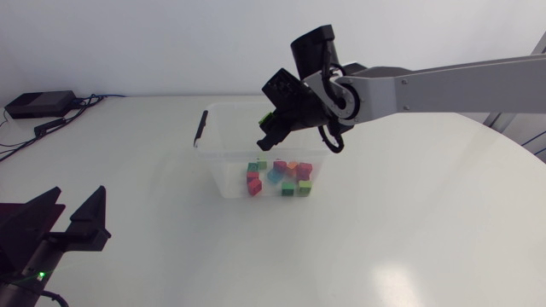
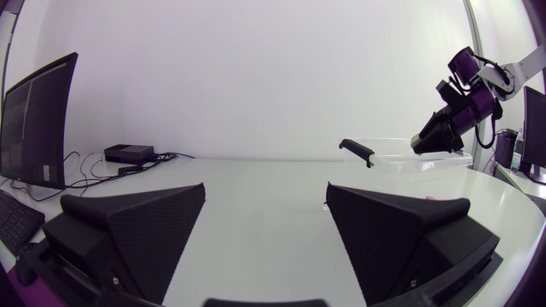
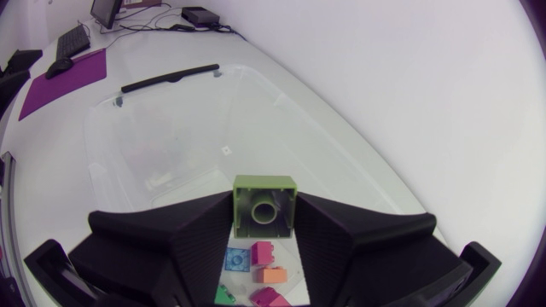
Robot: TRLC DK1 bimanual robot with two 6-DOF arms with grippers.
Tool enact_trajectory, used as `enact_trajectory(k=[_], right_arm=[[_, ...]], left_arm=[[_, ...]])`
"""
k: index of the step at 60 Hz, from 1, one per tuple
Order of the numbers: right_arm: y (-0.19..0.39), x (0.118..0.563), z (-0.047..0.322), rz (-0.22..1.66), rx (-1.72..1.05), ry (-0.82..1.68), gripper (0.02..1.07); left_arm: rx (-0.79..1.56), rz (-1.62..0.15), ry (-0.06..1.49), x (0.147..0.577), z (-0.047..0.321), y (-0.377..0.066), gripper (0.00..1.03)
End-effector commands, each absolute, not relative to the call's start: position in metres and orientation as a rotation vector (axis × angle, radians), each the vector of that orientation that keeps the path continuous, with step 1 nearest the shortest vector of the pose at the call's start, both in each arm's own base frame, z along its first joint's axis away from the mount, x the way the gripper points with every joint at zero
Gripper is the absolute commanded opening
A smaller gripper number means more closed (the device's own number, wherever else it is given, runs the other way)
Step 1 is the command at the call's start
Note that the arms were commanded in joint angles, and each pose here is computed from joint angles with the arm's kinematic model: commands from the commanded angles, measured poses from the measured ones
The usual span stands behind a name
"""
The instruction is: Pick up the duplo bricks and place them in the container
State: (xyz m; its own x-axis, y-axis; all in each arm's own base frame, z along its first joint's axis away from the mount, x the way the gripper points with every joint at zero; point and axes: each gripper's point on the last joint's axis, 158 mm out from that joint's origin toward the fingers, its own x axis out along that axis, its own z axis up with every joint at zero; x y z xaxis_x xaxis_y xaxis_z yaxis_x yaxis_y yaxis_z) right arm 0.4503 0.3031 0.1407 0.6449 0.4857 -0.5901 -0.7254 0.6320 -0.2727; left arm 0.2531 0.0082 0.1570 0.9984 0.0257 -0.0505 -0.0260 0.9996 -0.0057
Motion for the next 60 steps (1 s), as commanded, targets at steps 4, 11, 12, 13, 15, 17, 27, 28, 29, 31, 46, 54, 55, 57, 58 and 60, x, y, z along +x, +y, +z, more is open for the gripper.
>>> enact_trajectory(k=[4,11,12,13,15,17,27,28,29,31,46,54,55,57,58,60], right_arm=[[0.294,0.458,0.182,0.653,-0.485,0.42,1.01],[0.266,0.461,0.208,0.574,-0.46,0.392,1.02],[0.248,0.461,0.222,0.524,-0.452,0.373,1.02],[0.243,0.461,0.225,0.508,-0.452,0.368,1.02],[0.224,0.459,0.239,0.458,-0.441,0.346,1.02],[0.206,0.455,0.252,0.424,-0.429,0.31,1.02],[0.113,0.436,0.279,0.248,-0.462,0.256,1.02],[0.102,0.435,0.279,0.224,-0.455,0.256,1.02],[0.091,0.434,0.279,0.201,-0.448,0.256,1.02],[0.067,0.431,0.278,0.146,-0.428,0.253,1.02],[-0.024,0.367,0.241,-0.084,-0.33,0.218,1.02],[-0.032,0.327,0.226,-0.12,-0.286,0.174,1.02],[-0.033,0.322,0.224,-0.123,-0.285,0.167,1.02],[-0.032,0.313,0.221,-0.125,-0.283,0.153,1.02],[-0.032,0.309,0.221,-0.127,-0.28,0.144,1.02],[-0.032,0.299,0.219,-0.129,-0.278,0.127,1.02]], left_arm=[[-0.028,0.039,0.057,0.253,0.151,0.011,0.99],[-0.028,0.039,0.057,0.253,0.151,0.011,0.99],[-0.028,0.039,0.057,0.253,0.151,0.011,0.99],[-0.028,0.039,0.057,0.253,0.151,0.011,0.99],[-0.028,0.039,0.057,0.253,0.151,0.011,0.99],[-0.028,0.039,0.057,0.253,0.151,0.011,0.99],[-0.028,0.039,0.057,0.253,0.151,0.011,0.99],[-0.028,0.039,0.057,0.253,0.151,0.011,0.99],[-0.028,0.04,0.057,0.253,0.151,0.011,0.99],[-0.028,0.039,0.057,0.253,0.151,0.011,0.99],[-0.028,0.039,0.057,0.253,0.151,0.011,0.99],[-0.028,0.039,0.057,0.253,0.151,0.011,0.99],[-0.028,0.039,0.057,0.253,0.151,0.011,0.99],[-0.028,0.039,0.057,0.253,0.151,0.011,0.99],[-0.028,0.039,0.057,0.253,0.151,0.011,0.99],[-0.028,0.039,0.057,0.253,0.151,0.011,0.99]])
